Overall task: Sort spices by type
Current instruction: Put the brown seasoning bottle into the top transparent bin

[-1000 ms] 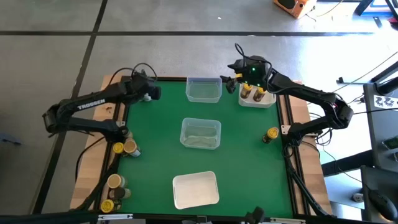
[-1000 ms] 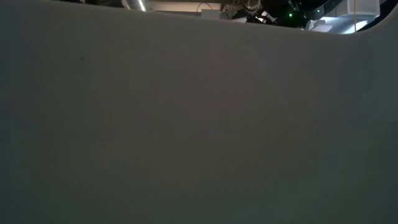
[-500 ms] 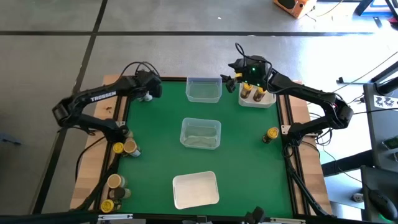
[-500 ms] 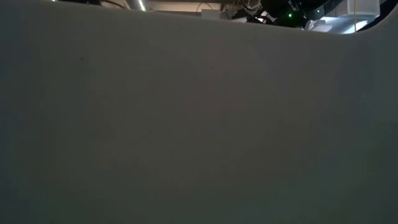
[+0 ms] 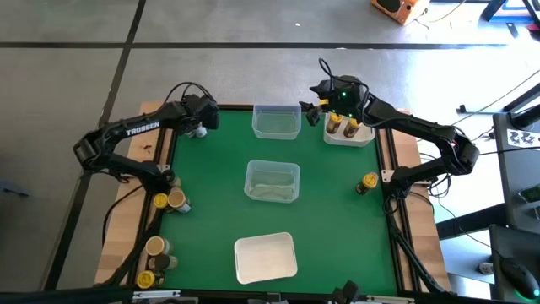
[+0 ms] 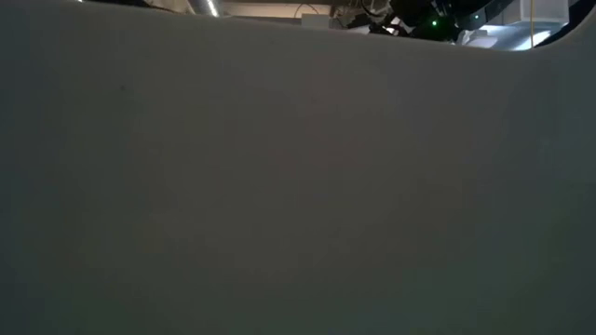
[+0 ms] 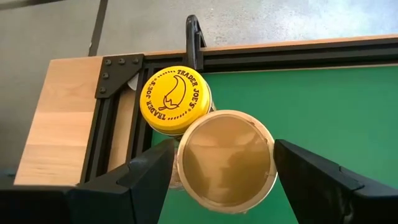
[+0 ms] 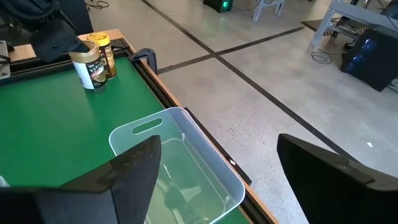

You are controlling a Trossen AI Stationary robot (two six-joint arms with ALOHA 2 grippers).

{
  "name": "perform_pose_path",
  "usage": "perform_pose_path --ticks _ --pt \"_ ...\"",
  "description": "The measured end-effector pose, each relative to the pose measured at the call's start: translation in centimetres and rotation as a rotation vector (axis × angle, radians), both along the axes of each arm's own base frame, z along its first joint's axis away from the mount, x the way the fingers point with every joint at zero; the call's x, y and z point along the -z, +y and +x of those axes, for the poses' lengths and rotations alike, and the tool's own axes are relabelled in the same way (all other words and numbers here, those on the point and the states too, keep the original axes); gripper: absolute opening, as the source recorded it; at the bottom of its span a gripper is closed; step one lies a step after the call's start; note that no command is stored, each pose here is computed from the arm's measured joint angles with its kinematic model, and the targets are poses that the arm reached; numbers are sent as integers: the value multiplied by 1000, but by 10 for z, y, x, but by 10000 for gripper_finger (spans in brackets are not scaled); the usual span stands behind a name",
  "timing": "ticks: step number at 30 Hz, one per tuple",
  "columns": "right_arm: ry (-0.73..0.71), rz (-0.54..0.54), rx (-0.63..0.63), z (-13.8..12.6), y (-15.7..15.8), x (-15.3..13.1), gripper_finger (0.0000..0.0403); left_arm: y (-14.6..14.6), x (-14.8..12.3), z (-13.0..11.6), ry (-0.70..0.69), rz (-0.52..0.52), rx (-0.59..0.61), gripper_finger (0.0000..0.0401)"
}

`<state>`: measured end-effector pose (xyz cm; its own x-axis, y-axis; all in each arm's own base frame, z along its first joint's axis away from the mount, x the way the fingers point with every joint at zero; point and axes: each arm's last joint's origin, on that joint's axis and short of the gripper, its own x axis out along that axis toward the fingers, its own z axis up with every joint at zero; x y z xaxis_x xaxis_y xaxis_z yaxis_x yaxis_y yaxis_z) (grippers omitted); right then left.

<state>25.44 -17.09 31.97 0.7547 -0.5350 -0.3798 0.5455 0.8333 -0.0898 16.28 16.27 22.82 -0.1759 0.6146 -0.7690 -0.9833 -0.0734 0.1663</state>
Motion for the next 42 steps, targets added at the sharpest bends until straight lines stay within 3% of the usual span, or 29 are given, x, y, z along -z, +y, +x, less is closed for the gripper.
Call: perform_pose_path --ticks 17,28,34,42 --pt "0 0 0 0 0 0 319 -1 -1 0 -34 -17 4 271" --pt "-5 -4 0 0 0 -1 319 -5 -12 -2 -25 8 79 272" --pt "-6 -4 0 0 0 -1 319 -4 -10 -5 -49 10 38 273" --pt "-7 -5 0 0 0 -1 319 -3 -8 -2 -69 -16 50 316"
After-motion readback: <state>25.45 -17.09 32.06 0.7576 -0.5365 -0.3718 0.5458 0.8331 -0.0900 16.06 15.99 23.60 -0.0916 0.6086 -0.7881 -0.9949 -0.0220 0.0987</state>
